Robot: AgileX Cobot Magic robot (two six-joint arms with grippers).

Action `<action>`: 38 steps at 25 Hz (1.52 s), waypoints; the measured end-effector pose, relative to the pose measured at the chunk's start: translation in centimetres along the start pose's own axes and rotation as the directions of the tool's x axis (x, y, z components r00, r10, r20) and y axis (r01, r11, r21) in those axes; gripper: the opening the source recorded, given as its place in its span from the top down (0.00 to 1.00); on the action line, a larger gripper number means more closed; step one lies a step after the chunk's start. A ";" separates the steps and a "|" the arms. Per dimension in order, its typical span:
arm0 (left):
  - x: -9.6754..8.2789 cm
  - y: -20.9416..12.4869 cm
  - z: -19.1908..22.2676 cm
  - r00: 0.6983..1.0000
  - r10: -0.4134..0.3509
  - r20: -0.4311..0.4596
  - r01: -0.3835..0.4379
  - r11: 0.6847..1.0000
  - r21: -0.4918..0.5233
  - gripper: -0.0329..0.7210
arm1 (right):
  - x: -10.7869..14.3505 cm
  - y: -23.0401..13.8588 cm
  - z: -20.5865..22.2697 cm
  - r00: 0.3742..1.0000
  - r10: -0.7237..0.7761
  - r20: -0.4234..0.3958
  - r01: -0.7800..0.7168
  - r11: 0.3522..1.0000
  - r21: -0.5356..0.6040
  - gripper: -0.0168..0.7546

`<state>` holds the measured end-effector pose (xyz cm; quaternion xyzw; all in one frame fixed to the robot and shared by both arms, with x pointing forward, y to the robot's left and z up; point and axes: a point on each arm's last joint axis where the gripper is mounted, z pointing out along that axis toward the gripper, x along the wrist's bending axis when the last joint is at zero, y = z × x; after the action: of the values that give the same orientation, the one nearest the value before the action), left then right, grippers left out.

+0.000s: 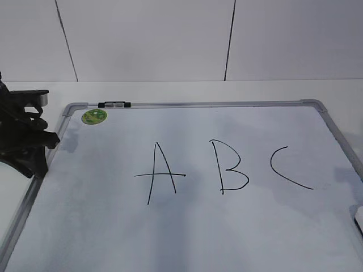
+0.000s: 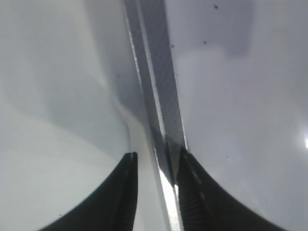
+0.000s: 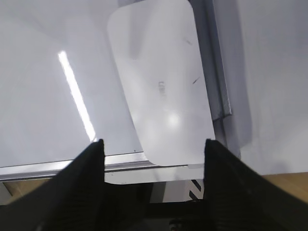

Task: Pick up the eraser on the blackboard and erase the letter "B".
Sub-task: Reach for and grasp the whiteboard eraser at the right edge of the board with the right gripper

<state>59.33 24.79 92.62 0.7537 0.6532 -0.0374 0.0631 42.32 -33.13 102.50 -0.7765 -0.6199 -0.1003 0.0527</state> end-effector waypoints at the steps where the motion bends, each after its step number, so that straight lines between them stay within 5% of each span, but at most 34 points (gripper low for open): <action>1: 0.0 0.0 0.0 1.000 -0.001 0.002 0.001 1.000 0.000 0.72 | 0.0 -0.1 -0.1 1.000 -0.002 0.000 0.002 1.000 -0.007 0.31; 7: -0.1 0.0 0.0 1.000 -0.021 0.011 0.021 1.000 0.001 0.89 | 0.3 -0.7 -1.0 1.000 -0.013 0.003 0.013 0.998 -0.054 0.31; 16: -0.1 0.0 0.0 1.000 -0.029 0.012 0.029 1.000 0.002 0.89 | 0.7 -1.9 -2.5 1.000 -0.026 0.008 0.027 0.991 -0.129 0.29; 22: -0.1 0.0 0.0 0.999 -0.031 0.012 0.031 1.000 0.002 0.89 | 0.3 -2.9 -0.8 1.000 -0.004 0.010 0.005 0.998 -0.063 0.12; 38: -0.1 0.0 0.0 0.999 -0.033 0.014 0.032 0.999 0.002 0.89 | -0.3 -1.2 0.3 0.988 -0.138 0.075 0.149 0.974 -0.171 0.11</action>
<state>59.30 24.66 92.64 0.7427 0.6648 -0.0443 0.0664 41.11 -33.11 102.08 -0.7339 -0.6646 -0.1340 -0.0429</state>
